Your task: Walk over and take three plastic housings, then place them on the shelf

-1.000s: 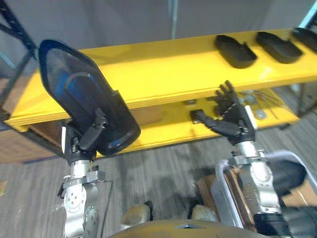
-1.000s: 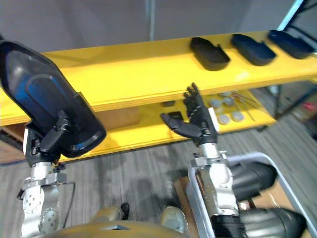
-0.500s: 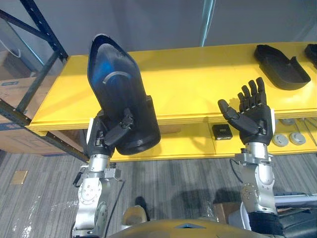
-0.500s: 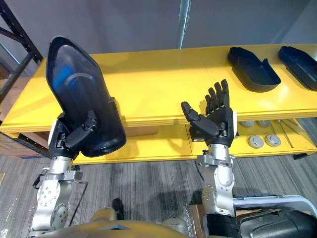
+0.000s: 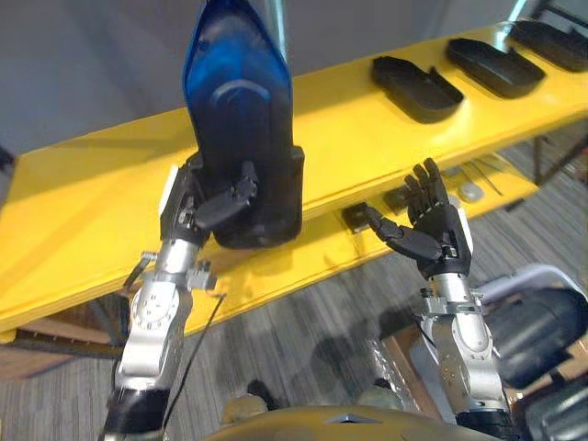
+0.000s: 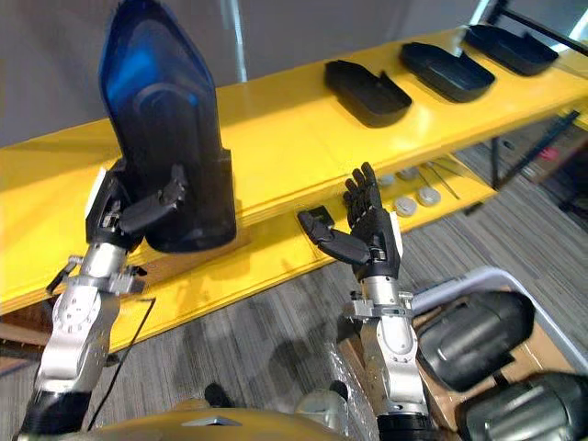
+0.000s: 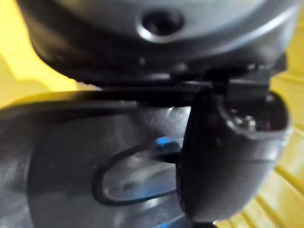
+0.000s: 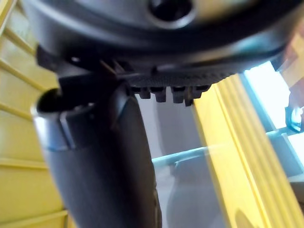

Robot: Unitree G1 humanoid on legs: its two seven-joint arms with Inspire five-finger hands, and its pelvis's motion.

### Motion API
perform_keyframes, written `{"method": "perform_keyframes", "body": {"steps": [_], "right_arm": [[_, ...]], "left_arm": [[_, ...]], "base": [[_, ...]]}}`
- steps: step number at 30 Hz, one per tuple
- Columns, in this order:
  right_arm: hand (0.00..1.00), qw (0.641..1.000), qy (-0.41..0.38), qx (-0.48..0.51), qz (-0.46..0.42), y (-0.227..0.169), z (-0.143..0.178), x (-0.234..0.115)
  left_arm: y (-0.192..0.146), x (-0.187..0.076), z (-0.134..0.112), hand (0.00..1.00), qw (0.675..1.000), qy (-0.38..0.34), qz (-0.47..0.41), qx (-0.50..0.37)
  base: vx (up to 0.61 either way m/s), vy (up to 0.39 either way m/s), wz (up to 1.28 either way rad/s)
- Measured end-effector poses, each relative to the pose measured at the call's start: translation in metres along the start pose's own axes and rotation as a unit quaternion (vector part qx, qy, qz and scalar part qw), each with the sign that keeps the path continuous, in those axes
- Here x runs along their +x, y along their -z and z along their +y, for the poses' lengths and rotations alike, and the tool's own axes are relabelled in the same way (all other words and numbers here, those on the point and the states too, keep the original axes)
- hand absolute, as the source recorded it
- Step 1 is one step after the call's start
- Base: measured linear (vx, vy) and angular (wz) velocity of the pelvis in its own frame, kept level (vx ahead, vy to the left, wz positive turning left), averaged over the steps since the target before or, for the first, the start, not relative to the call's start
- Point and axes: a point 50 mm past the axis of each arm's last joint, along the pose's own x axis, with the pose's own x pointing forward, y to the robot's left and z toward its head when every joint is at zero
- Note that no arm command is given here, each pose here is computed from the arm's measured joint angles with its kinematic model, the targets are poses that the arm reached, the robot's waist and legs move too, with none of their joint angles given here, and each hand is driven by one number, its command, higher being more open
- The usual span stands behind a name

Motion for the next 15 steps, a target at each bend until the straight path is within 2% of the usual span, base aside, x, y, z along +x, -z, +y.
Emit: {"method": "perform_keyframes", "body": {"steps": [2,6,12,15], "right_arm": [[1.0,1.0,-0.017,0.012,0.001,-0.004,0.003,-0.009],[1.0,0.999,-0.047,0.023,0.014,-0.002,0.01,-0.014],[1.0,0.995,-0.076,0.037,0.052,0.009,0.02,-0.025],[1.0,0.994,-0.085,0.04,0.057,0.011,0.023,-0.026]], "left_arm": [[0.005,0.028,0.008,0.0,0.999,-0.045,0.012,0.009],[0.005,0.065,0.027,0.0,0.994,-0.104,0.023,0.019],[-0.013,0.106,0.049,0.0,0.982,-0.186,0.022,0.005],[-0.017,0.121,0.052,0.0,0.974,-0.221,0.04,0.007]], "base": [[-0.16,-0.055,-0.63],[-0.11,-0.058,-0.29],[-0.03,-0.032,-0.15],[-0.01,-0.011,-0.08]]}}
